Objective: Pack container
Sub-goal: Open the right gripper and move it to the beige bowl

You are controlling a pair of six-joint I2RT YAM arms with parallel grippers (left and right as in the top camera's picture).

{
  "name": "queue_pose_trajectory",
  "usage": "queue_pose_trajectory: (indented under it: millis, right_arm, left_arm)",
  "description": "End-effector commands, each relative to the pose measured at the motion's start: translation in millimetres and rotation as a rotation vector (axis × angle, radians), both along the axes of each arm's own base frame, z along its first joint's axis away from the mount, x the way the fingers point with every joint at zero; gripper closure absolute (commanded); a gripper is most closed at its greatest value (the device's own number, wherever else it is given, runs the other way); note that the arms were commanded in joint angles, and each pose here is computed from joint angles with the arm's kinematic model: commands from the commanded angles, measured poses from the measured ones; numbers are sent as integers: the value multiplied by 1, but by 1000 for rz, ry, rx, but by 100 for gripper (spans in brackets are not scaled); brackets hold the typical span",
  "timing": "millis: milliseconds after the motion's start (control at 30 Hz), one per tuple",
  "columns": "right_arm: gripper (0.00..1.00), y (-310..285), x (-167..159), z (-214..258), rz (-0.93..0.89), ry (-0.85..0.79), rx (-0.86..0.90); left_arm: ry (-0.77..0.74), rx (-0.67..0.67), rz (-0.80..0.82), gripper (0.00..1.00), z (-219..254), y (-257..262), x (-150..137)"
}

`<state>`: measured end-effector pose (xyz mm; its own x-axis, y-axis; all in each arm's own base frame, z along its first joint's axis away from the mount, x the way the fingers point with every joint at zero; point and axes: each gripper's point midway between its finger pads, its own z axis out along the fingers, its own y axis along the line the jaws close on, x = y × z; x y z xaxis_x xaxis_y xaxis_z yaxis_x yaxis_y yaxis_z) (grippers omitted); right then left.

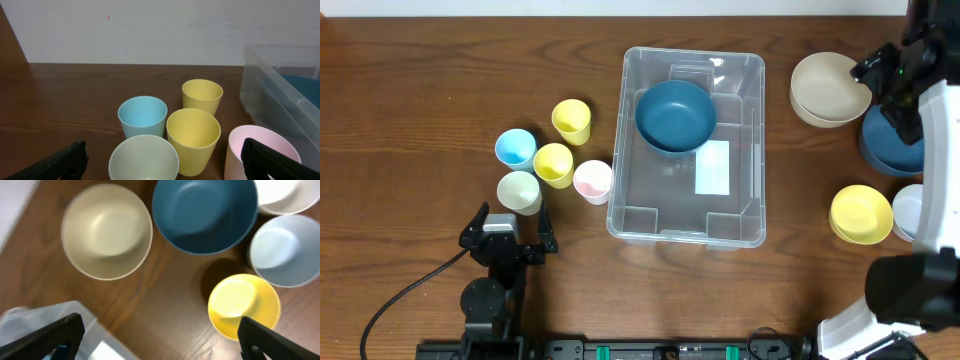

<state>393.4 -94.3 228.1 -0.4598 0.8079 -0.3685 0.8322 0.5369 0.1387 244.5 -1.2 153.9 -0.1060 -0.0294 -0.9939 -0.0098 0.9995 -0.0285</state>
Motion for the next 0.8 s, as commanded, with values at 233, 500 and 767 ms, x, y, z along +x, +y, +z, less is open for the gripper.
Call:
queue_pose_trajectory:
  millis: [233, 500, 767]
  right_arm:
    - [1, 26, 17, -90, -70, 81, 191]
    - [1, 31, 31, -141, -212, 107, 267]
    - [1, 29, 54, -170, -322, 62, 302]
  left_arm:
    - [50, 16, 2, 2, -18, 1, -1]
    - [50, 16, 2, 2, -18, 1, -1]
    - [50, 16, 2, 2, -18, 1, -1]
